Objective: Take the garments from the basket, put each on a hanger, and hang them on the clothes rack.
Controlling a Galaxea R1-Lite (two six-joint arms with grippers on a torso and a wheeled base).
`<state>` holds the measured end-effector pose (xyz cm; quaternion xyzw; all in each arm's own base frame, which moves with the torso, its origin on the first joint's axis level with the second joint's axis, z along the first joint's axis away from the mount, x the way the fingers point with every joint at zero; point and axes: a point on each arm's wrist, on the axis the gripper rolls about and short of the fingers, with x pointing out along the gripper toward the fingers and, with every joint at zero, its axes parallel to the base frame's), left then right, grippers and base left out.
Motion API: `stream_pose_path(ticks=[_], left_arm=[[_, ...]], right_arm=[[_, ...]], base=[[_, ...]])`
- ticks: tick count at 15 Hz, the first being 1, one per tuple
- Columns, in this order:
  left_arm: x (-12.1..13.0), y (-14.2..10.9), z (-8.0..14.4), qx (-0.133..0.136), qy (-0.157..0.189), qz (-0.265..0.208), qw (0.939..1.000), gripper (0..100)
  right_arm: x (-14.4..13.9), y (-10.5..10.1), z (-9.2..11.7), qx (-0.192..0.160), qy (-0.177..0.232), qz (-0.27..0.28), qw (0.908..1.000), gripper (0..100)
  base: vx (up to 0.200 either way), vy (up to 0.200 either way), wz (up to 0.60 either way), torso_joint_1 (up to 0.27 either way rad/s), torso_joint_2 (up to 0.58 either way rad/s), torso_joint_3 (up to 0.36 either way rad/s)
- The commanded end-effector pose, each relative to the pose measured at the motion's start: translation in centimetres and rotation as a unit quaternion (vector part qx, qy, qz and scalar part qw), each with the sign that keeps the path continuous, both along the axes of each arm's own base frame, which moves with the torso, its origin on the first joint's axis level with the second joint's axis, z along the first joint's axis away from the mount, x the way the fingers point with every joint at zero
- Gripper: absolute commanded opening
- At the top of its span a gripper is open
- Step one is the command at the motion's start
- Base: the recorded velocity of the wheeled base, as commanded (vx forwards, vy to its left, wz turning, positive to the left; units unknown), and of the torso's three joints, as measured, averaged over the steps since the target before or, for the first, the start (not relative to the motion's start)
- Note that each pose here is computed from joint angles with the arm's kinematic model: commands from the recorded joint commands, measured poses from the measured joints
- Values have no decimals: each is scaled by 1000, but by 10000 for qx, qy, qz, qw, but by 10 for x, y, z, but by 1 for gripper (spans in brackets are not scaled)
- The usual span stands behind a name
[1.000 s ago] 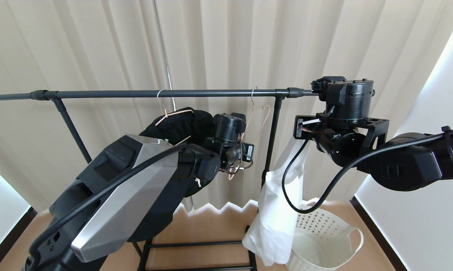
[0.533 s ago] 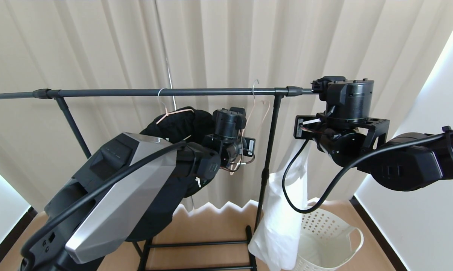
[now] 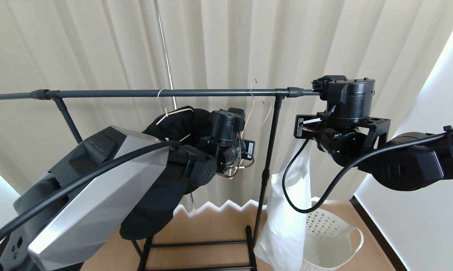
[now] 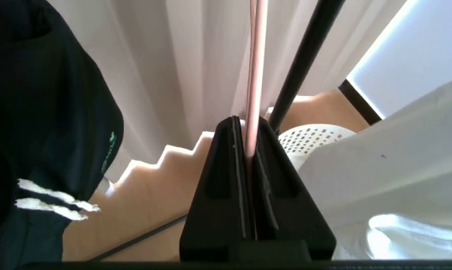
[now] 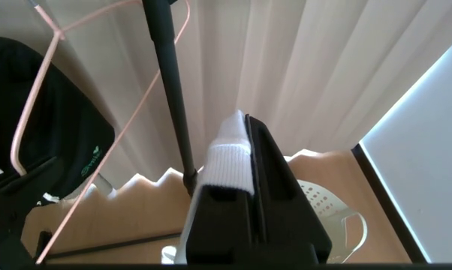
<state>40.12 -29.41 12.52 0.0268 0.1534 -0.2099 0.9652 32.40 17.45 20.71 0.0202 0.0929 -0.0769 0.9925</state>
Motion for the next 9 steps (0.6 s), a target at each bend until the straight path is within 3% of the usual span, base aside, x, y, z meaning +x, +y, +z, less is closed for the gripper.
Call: stream_pose_path(ticks=[1,3,9], left_arm=[[-19,9,15,-16,-43,-40,10000,0],[-30,17,19,-25,-56,-48,10000,0],[-96,65,35,-51,-117,-92,9999,0]], right_arm=[[0,0,0,-2,4,7,10000,0],[0,0,1,8,-16,-1,10000,0],[-1,0,2,9,-28,1,10000,0]], base=[[0,0,0,0,0,0],[0,0,0,0,0,0],[0,0,0,0,0,0]])
